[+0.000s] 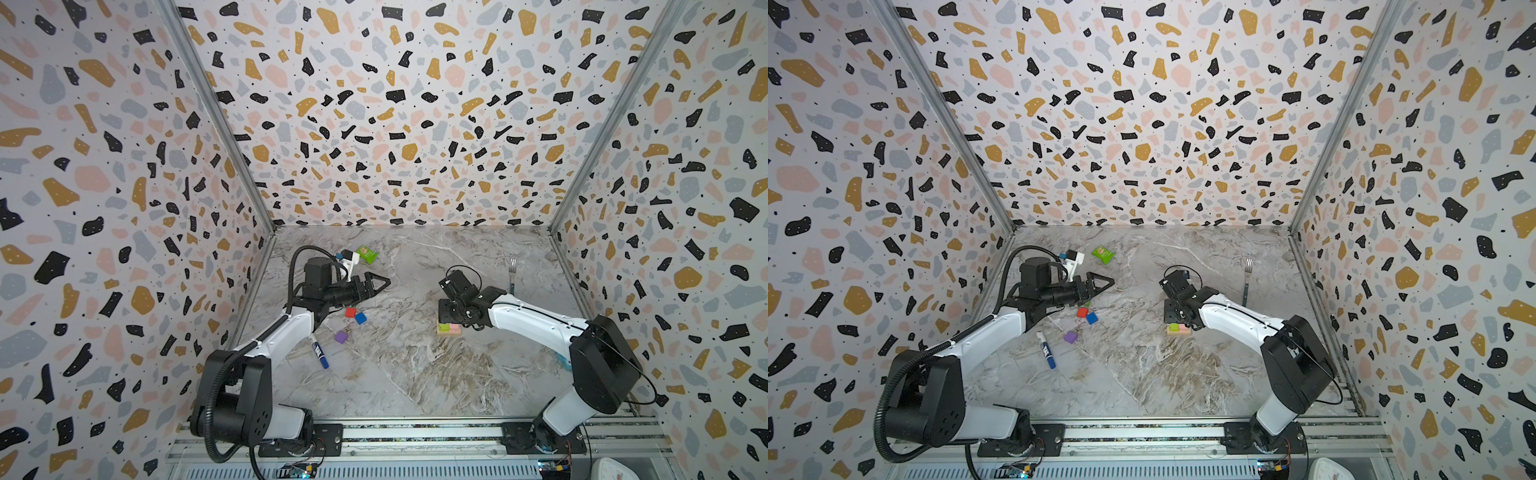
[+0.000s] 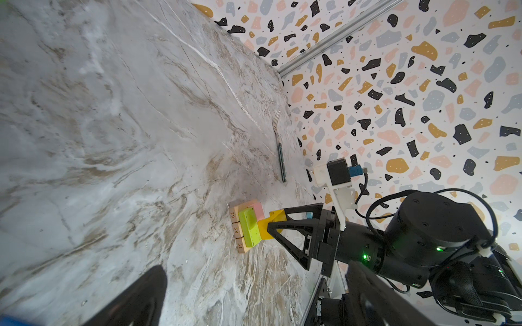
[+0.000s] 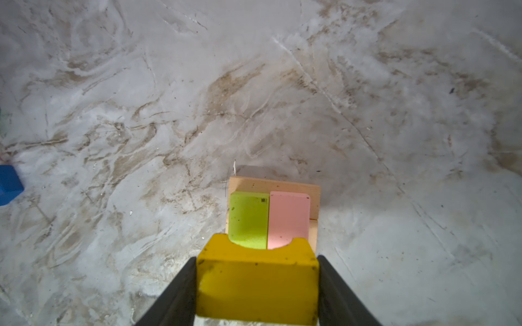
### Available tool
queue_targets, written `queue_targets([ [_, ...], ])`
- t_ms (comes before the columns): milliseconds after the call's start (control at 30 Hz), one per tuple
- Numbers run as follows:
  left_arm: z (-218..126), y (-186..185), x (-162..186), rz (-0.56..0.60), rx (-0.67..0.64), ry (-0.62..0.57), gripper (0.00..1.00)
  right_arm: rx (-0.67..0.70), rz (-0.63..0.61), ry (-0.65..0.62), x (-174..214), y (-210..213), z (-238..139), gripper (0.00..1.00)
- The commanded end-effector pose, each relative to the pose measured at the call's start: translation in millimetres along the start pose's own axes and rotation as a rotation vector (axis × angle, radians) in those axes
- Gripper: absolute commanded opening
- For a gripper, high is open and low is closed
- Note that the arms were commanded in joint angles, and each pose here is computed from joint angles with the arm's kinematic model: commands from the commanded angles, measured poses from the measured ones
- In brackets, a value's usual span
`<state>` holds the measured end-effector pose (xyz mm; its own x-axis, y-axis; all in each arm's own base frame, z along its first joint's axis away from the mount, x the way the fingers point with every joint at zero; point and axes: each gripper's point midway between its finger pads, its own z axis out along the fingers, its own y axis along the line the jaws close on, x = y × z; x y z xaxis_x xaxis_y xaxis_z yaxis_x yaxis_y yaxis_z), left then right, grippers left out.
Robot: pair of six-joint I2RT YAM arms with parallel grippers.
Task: Build the wood block tower
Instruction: 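Carry the arch with the right gripper over the wood stack and lower, then lower the yellow arch onto the pink and green blocks and open the right gripper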
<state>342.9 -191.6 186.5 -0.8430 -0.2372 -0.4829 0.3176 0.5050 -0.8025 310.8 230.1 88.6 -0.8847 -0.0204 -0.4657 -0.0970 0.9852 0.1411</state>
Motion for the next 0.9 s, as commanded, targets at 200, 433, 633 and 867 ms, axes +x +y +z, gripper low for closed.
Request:
queue_targets([
  [200, 0.4, -3.1, -0.6, 0.026, 0.017, -0.002, 1.0, 0.027, -0.005, -0.007, 2.6, -2.2, 3.8, 0.48],
  [433, 0.6, -3.4, -0.7, 0.027, 0.018, -0.001, 1.0, 0.04, -0.003, -0.012, 3.2, -5.8, 5.4, 0.48],
  [633, 0.8, -3.4, -0.7, 0.026, 0.018, 0.0, 1.0, 0.041, 0.001, -0.009, 4.3, -6.9, 8.1, 0.48],
  [867, 1.2, -3.5, -1.2, 0.026, 0.019, 0.001, 1.0, 0.036, -0.001, -0.012, 2.2, -4.7, 8.8, 0.48],
])
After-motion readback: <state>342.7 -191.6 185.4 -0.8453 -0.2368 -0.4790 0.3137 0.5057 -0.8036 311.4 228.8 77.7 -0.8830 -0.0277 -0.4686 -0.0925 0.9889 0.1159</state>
